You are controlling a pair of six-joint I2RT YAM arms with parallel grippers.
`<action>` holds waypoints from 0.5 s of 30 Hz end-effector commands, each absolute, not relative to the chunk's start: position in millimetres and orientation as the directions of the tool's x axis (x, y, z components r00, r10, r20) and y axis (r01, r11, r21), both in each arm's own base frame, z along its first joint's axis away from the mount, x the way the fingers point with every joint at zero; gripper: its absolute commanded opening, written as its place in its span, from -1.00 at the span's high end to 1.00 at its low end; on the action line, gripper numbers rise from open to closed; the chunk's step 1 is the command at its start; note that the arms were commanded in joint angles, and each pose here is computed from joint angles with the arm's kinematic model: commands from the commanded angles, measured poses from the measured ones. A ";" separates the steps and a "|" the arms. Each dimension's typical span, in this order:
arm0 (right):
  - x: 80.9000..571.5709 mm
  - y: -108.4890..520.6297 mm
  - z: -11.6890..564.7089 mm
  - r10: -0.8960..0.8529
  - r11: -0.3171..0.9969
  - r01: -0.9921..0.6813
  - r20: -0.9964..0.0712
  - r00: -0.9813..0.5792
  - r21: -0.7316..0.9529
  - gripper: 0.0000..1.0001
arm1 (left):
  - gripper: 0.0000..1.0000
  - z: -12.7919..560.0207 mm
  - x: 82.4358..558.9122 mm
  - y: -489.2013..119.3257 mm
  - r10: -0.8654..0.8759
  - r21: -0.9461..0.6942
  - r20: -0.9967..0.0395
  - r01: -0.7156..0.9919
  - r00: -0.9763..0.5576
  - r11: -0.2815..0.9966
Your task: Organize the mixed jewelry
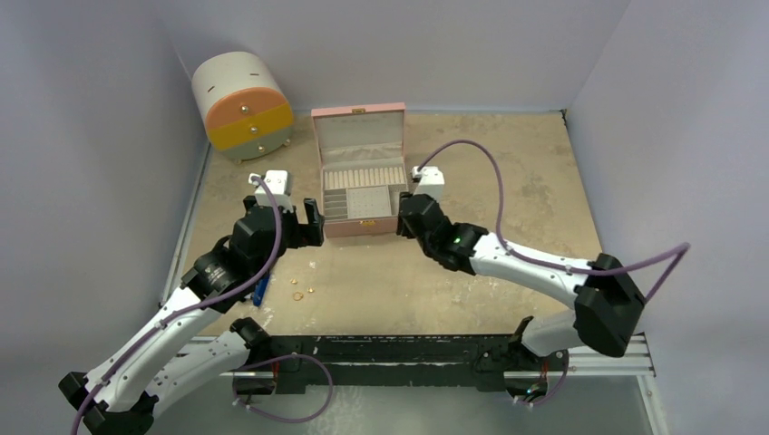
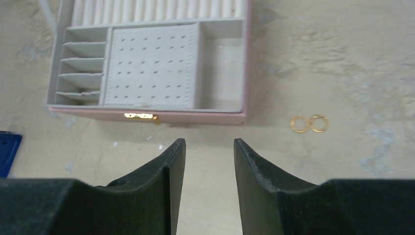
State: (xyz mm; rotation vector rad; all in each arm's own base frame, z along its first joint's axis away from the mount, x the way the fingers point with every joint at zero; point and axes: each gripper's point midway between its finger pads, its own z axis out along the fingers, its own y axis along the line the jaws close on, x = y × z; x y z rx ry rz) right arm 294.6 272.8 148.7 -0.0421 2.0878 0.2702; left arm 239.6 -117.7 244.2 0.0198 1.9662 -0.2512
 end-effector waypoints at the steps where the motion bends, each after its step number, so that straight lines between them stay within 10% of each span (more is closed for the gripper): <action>1: 296.5 224.7 153.6 0.033 0.986 -0.119 -0.841 -0.541 0.115 0.10 | -0.81 252.6 244.5 -115.9 -0.118 -0.169 -0.923 0.110 -0.367 0.979; 15: 328.2 157.2 121.8 0.093 0.984 -0.041 -0.699 -0.709 0.172 0.13 | -0.81 247.2 247.9 -109.6 -0.108 -0.142 -0.921 0.066 -0.374 0.988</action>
